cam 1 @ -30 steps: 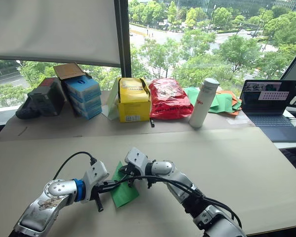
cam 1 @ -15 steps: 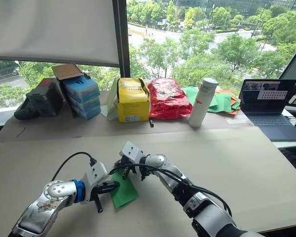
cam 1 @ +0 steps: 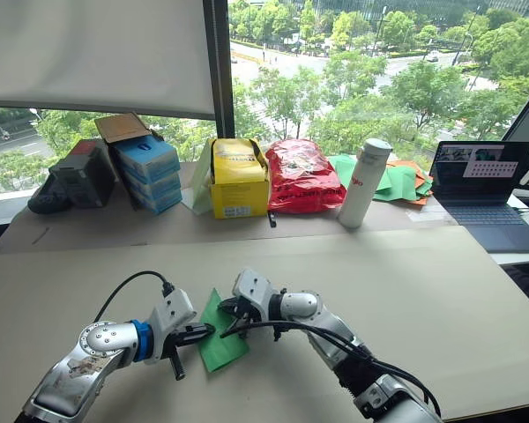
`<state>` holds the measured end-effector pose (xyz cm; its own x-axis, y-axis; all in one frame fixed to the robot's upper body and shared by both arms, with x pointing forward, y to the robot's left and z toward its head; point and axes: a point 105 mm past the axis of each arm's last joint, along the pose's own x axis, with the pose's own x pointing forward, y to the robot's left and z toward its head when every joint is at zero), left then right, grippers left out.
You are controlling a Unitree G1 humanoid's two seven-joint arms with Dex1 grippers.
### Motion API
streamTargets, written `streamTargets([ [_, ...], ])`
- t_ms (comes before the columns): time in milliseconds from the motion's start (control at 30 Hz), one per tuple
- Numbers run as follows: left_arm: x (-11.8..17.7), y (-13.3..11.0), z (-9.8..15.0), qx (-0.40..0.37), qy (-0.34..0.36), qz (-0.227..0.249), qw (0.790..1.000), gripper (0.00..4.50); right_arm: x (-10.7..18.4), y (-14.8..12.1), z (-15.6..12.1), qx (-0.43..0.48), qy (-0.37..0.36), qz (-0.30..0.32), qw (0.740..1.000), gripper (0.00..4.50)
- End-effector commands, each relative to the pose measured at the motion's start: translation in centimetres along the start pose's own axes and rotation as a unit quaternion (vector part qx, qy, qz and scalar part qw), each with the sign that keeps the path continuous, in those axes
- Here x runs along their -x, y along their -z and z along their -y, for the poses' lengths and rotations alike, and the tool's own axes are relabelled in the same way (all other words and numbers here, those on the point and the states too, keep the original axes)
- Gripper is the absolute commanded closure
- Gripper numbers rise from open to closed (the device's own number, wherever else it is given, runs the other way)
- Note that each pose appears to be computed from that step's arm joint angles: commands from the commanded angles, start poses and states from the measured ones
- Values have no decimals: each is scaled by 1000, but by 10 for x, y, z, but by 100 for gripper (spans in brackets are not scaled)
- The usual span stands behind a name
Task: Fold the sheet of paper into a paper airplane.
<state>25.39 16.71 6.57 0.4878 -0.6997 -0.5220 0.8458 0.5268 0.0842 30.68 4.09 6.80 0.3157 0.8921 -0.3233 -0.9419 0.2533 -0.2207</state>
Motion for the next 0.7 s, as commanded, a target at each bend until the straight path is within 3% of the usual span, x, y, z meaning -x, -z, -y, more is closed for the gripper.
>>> streamTargets([
  [33,-3,22,5,19,9,-41,999,448,3,16,-16,-16,-25,-33,999,450],
  [700,-4,22,4,17,13,-42,999,448,39,39,-49,-45,-66,-88,993,450],
])
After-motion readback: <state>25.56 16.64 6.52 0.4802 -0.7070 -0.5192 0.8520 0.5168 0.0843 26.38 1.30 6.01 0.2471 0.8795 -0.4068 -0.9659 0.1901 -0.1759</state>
